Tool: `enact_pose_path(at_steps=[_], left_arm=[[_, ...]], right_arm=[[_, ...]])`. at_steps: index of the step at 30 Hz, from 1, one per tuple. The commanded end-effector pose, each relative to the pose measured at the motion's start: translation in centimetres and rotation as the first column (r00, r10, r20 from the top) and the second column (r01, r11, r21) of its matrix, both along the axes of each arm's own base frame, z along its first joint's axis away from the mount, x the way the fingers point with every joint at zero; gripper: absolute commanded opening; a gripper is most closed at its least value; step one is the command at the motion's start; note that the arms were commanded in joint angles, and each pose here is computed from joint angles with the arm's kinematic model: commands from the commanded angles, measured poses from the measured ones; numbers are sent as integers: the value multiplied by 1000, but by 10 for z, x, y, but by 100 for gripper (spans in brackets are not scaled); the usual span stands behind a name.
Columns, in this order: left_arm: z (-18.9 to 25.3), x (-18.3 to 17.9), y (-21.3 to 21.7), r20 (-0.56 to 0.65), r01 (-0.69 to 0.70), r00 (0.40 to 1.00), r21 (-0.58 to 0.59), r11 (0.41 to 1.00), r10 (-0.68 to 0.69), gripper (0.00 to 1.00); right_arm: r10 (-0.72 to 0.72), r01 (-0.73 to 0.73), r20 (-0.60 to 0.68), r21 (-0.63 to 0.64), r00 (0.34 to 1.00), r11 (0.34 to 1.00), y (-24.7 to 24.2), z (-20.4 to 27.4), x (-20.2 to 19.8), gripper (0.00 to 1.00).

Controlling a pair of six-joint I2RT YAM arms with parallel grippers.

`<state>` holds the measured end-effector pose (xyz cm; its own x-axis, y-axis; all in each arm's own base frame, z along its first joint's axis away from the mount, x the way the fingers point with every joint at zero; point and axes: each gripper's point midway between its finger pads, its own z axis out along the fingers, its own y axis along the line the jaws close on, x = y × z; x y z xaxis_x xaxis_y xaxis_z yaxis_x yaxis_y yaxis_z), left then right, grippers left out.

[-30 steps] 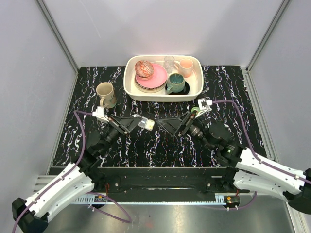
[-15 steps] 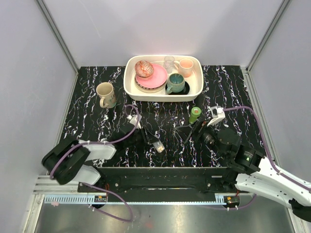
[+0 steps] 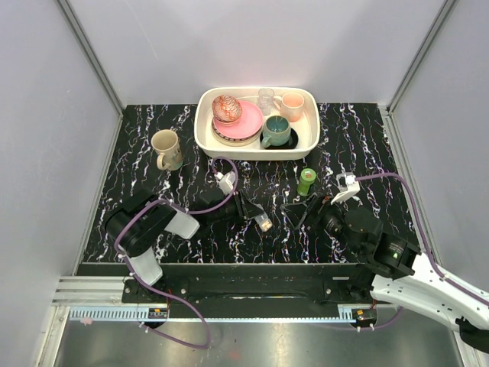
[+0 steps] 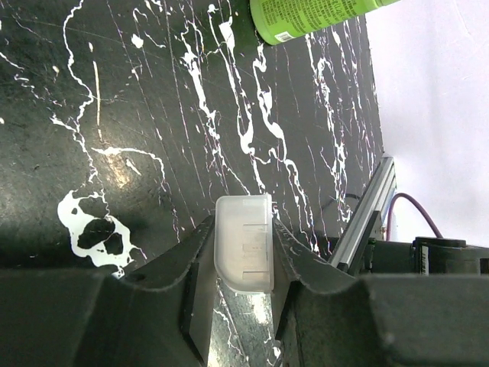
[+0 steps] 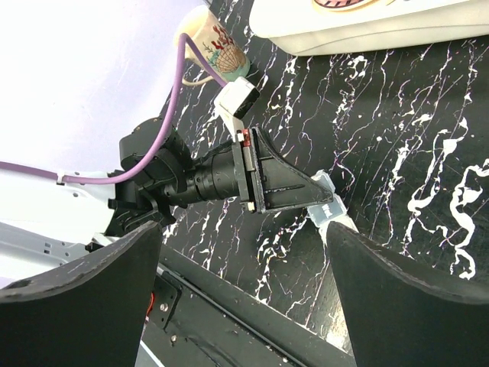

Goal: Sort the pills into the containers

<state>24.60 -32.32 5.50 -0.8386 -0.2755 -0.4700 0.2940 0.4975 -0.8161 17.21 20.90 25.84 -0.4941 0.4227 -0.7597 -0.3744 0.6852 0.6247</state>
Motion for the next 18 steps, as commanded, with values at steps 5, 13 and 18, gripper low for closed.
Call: enact_pose_path(at_steps=[5,13,18], left_arm=[[10,12,-9,73,5,997,-12,1000,-5,42],[-1,7,2,57,-22,998,20,1000,21,65],[-15,4,9,27,-36,999,72,997,34,81]], right_arm=[[-41,41,23,-8,999,999,-9,2,3,94],[-40,41,27,-4,999,999,-10,6,3,94],[-38,39,27,-10,999,999,-11,5,2,94]])
